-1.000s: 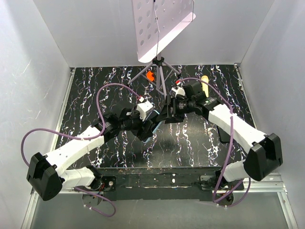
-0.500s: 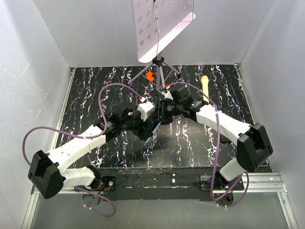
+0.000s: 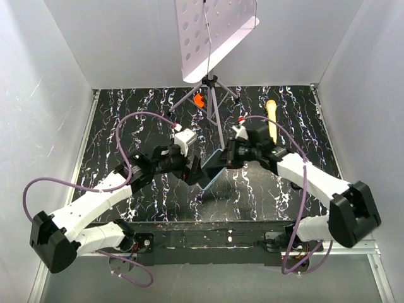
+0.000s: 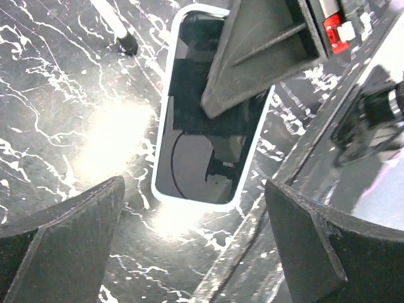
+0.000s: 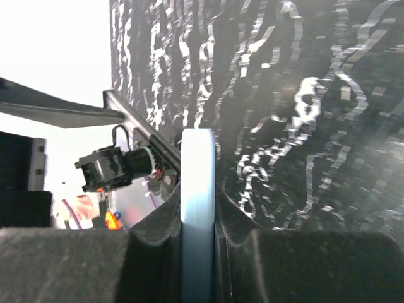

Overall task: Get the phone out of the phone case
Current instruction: Adjust the phone.

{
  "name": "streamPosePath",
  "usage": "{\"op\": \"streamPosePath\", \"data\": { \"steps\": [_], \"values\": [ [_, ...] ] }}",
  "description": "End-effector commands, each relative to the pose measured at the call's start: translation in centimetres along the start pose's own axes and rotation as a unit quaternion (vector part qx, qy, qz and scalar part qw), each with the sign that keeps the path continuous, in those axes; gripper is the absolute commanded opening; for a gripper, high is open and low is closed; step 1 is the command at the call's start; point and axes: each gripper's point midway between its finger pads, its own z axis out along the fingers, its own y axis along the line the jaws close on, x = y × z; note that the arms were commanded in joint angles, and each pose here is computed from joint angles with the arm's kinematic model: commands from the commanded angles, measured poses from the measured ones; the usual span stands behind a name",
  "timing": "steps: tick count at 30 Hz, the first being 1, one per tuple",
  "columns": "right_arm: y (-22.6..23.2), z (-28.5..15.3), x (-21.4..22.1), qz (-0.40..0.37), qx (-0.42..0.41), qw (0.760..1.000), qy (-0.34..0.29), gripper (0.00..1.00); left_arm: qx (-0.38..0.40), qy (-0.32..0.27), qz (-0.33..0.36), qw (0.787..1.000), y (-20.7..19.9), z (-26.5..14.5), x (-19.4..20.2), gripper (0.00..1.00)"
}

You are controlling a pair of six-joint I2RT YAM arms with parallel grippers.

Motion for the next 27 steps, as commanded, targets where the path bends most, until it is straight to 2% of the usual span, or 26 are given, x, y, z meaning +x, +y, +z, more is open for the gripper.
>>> {"op": "streamPosePath", "data": {
  "steps": [1,4,6,9,11,15,21,27],
  "values": [
    [-0.3,-4.2,-2.5,-0.054,-0.034,0.995,-0.081,0.01,0.018,-0.051,-0.1,0.993,-1.1,-1.8,-2.7,0.93],
    [-1.9,-7.2,-2.7,-0.079,-0.019,0.991,-0.105,0.01,0.053,-0.054,-0.198,0.977,-0.6,-1.9,-2.4,0.9],
    [-1.9,-9.0,-2.7,-0.093,-0.034,0.989,-0.113,0.01,0.123,-0.066,-0.27,0.953,-1.0,-1.9,-3.0,0.84],
    [-0.7,-11.5,-2.5,-0.118,-0.076,0.983,-0.12,0.01,0.251,-0.09,-0.304,0.915,-2.9,-2.4,-4.5,0.67],
    [0.3,-12.6,-2.2,-0.133,-0.109,0.979,-0.112,0.01,0.294,-0.105,-0.292,0.904,-3.8,-2.7,-5.5,0.63],
    [2.8,-13.9,-1.5,-0.161,-0.166,0.968,-0.101,0.01,0.326,-0.116,-0.269,0.899,-5.0,-2.9,-6.7,0.57],
    [4.7,-14.6,-2.1,-0.157,-0.207,0.959,-0.109,0.01,0.334,-0.096,-0.236,0.907,-6.6,-2.1,-6.2,0.44],
    [5.4,-14.7,-2.0,-0.148,-0.23,0.957,-0.096,0.01,0.322,-0.084,-0.236,0.913,-6.5,-1.3,-5.2,0.42]
  ]
}}
